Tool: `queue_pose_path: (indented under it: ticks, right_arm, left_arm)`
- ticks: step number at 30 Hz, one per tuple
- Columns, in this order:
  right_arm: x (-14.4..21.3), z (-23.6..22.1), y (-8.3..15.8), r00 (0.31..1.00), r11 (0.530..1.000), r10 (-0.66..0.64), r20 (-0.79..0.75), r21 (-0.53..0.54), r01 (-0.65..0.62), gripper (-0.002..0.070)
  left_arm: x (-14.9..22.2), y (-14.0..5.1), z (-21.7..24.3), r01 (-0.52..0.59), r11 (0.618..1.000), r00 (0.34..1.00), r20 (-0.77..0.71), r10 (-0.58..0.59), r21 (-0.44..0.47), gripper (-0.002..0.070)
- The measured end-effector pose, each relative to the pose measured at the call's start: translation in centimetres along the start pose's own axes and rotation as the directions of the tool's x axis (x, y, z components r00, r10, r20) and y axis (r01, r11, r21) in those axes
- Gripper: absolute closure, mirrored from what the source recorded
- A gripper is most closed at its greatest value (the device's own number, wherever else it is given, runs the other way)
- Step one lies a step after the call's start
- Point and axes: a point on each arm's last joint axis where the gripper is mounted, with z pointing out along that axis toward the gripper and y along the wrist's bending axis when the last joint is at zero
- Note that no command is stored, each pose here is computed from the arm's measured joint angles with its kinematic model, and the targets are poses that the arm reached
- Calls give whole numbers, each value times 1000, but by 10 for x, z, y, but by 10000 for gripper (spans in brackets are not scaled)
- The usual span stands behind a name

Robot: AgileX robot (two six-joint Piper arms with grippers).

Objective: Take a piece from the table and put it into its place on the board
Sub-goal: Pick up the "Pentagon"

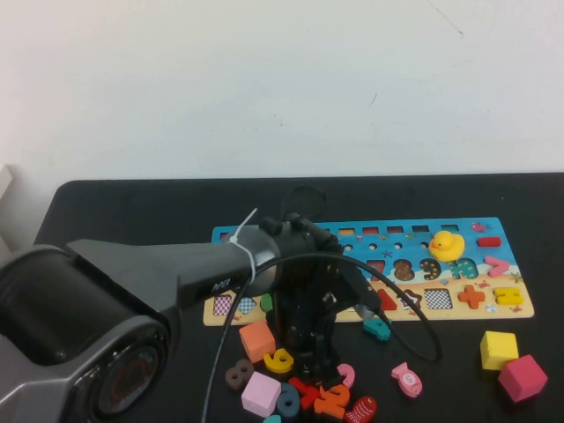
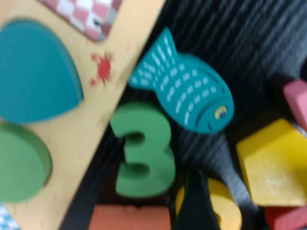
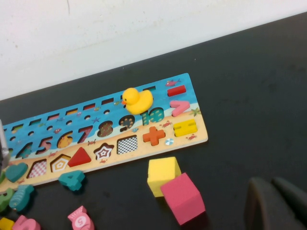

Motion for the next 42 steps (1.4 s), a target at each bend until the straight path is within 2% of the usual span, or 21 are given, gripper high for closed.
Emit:
queue_pose_path:
  ticks: [12,19,25,28,31,36,42]
  right_arm:
    - [0,0,0,1000,1000,0,0,0,0,657]
    - [0,0,0,1000,1000,0,0,0,0,657]
    - [0,0,0,1000,1000,0,0,0,0,657]
    - [0,0,0,1000,1000,0,0,0,0,657]
    - [0,0,0,1000,1000,0,0,0,0,657]
    - [0,0,0,1000,1000,0,0,0,0,657]
    - [0,0,0,1000,1000,0,0,0,0,657]
  left_arm:
    - [-3,0,2,-4,1000,999,37,4,-5,216]
    - [-3,-4,11,38,998,999,29,-40,50,216]
    - [-4,-4,13,39,998,999,25,-41,58,217]
    - [-4,-4,14,38,998,999,21,-39,58,258]
    - [-5,-4,13,39,998,999,20,-40,57,364]
    - [-10,-3,7,37,996,999,-20,-35,77,363]
    - [-31,4,-30,24,996,1000,-9,-24,81,363]
